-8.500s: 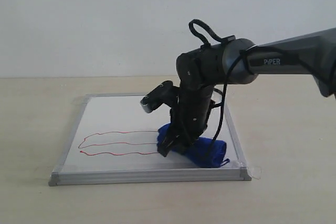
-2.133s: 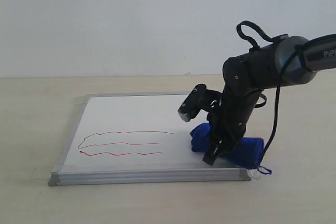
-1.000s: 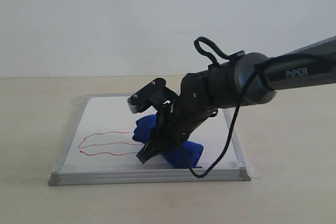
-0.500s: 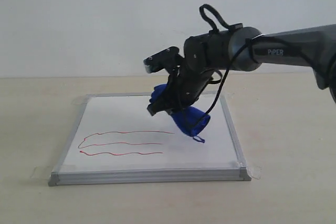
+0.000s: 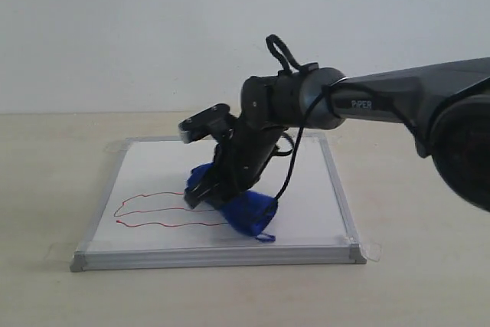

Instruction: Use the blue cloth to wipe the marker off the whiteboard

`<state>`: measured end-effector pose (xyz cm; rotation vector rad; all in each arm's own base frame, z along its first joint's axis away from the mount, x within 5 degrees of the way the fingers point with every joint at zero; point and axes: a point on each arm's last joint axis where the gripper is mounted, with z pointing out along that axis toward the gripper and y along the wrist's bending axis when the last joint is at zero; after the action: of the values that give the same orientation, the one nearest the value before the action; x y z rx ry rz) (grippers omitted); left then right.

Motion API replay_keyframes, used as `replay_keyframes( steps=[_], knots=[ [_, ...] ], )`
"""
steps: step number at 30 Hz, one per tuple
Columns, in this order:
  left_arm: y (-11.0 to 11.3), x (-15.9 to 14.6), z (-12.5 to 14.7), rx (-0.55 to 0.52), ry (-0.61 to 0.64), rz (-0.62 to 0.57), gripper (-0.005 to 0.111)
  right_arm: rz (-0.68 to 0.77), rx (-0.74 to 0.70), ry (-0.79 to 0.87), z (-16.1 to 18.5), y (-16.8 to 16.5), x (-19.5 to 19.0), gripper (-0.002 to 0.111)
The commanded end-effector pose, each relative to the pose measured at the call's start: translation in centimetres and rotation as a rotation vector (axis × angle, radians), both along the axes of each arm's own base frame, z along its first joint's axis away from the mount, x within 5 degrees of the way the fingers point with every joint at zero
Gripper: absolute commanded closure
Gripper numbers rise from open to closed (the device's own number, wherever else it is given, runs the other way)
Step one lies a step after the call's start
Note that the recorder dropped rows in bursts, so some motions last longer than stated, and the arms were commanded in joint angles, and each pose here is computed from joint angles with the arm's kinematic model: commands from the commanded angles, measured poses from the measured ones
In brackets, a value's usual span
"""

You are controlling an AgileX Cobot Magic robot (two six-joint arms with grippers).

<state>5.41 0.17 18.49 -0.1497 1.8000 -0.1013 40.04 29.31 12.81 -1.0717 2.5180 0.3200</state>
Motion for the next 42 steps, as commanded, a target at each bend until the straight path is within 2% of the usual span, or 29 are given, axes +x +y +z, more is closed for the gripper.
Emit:
replay_keyframes(
  steps=[1,5,7,12,15,17,20,23,25,29,33,35,36,38,40,41,42],
  knots=[
    [0.0,0.0,0.0,-0.009,-0.009,-0.001,0.103,0.165,0.045,0.150,-0.4,4.3,-4.2,0.109],
    [0.0,0.0,0.0,-0.009,-0.009,-0.001,0.103,0.203,0.012,0.093,-0.5,4.5,-4.2,0.109],
    [0.0,0.0,0.0,-0.009,-0.009,-0.001,0.103,0.131,-0.047,0.046,-0.9,3.3,-2.9,0.109],
    [0.0,0.0,0.0,-0.009,-0.009,-0.001,0.103,-0.077,-0.278,-0.132,-2.2,-2.4,1.9,0.109],
    [0.0,0.0,0.0,-0.009,-0.009,-0.001,0.103,-0.162,-0.285,-0.172,-2.2,-4.4,3.5,0.109],
    [0.0,0.0,0.0,-0.009,-0.009,-0.001,0.103,-0.185,-0.265,-0.162,-2.2,-4.7,3.7,0.109],
    [0.0,0.0,0.0,-0.009,-0.009,-0.001,0.103,-0.120,-0.206,-0.100,-2.4,-2.6,2.3,0.109],
    [0.0,0.0,0.0,-0.009,-0.009,-0.001,0.103,0.111,-0.063,0.042,-2.5,3.1,-2.4,0.109],
    [0.0,0.0,0.0,-0.009,-0.009,-0.001,0.103,0.177,-0.048,0.056,-2.3,4.8,-4.0,0.109],
    [0.0,0.0,0.0,-0.009,-0.009,-0.001,0.103,0.140,-0.079,0.014,-1.9,3.5,-2.7,0.109],
    [0.0,0.0,0.0,-0.009,-0.009,-0.001,0.103,-0.172,-0.217,-0.152,-1.7,-3.1,2.8,0.109],
    [0.0,0.0,0.0,-0.009,-0.009,-0.001,0.103,-0.249,-0.241,-0.148,-1.7,-4.4,3.5,0.109],
    [0.0,0.0,0.0,-0.009,-0.009,-0.001,0.103,-0.251,-0.239,-0.138,-1.8,-4.3,3.3,0.109],
    [0.0,0.0,0.0,-0.009,-0.009,-0.001,0.103,-0.189,-0.148,-0.103,-1.9,-1.8,1.9,0.109],
    [0.0,0.0,0.0,-0.009,-0.009,-0.001,0.103,-0.112,-0.038,-0.063,-1.8,0.9,0.5,0.109],
    [0.0,0.0,0.0,-0.009,-0.009,-0.001,0.103,-0.043,0.064,-0.013,-1.6,3.4,-1.3,0.109],
    [0.0,0.0,0.0,-0.009,-0.009,-0.001,0.103,-0.018,0.099,0.012,-1.5,4.2,-1.9,0.109]
  ],
)
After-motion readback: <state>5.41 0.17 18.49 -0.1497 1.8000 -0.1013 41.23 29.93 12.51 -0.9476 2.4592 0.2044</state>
